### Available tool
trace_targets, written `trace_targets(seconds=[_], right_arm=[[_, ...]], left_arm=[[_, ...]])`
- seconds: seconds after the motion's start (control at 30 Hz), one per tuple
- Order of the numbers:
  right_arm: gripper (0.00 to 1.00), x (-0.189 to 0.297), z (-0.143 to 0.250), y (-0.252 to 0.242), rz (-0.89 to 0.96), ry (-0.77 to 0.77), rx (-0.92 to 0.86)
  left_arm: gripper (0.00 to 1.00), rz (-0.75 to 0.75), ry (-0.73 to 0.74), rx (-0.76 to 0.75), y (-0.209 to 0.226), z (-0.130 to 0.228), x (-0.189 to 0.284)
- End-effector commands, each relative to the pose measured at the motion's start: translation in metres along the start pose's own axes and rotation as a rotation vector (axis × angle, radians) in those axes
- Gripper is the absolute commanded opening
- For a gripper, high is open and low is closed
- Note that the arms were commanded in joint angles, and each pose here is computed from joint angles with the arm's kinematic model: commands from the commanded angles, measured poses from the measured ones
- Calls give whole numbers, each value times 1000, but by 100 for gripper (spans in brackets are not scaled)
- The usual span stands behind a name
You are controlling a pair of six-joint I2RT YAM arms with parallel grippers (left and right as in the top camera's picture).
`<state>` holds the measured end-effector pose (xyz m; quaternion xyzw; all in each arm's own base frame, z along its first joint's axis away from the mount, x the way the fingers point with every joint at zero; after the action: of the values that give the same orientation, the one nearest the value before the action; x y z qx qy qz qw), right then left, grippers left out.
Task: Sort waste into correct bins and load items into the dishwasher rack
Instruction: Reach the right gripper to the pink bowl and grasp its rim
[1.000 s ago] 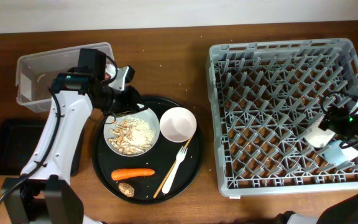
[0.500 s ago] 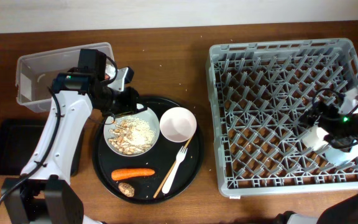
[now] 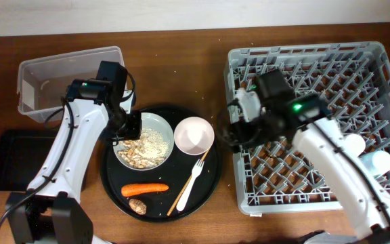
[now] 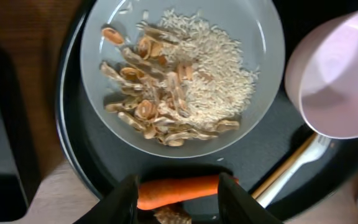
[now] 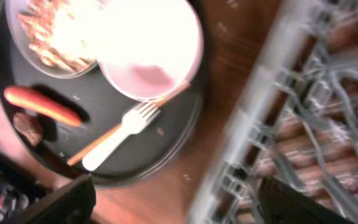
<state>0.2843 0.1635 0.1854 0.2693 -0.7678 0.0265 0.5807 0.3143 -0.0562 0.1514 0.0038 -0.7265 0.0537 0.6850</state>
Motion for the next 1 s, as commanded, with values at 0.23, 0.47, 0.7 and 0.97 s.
trace_targets(seconds=[0.23,0.47,0.7,0.97], right_arm=[[59,-101,-8,14,165,128,-124],[40,-140,-6,4,179,168,-175],[26,-131,-21,8,178,144,-163],[23,-125,-27,7,199,133,-161]], left_arm=[[42,-29,-32,33,6,-3,7],[42,-29,-33,34,6,-3,7],[42,-29,-34,33,6,-3,7],[42,-28,-40,33,5,-4,7]])
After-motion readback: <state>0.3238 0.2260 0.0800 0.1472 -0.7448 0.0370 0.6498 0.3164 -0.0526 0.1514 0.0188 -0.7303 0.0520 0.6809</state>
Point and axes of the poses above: each gripper's point midway between its finger pads, its own x axis back along the fingers, its own y axis along the line the jaws close on, z = x × y, the point moved 2 cm from there along x, back along the fingers, and after that the axes turned 4 degrees about x, right-handed, at the moved point
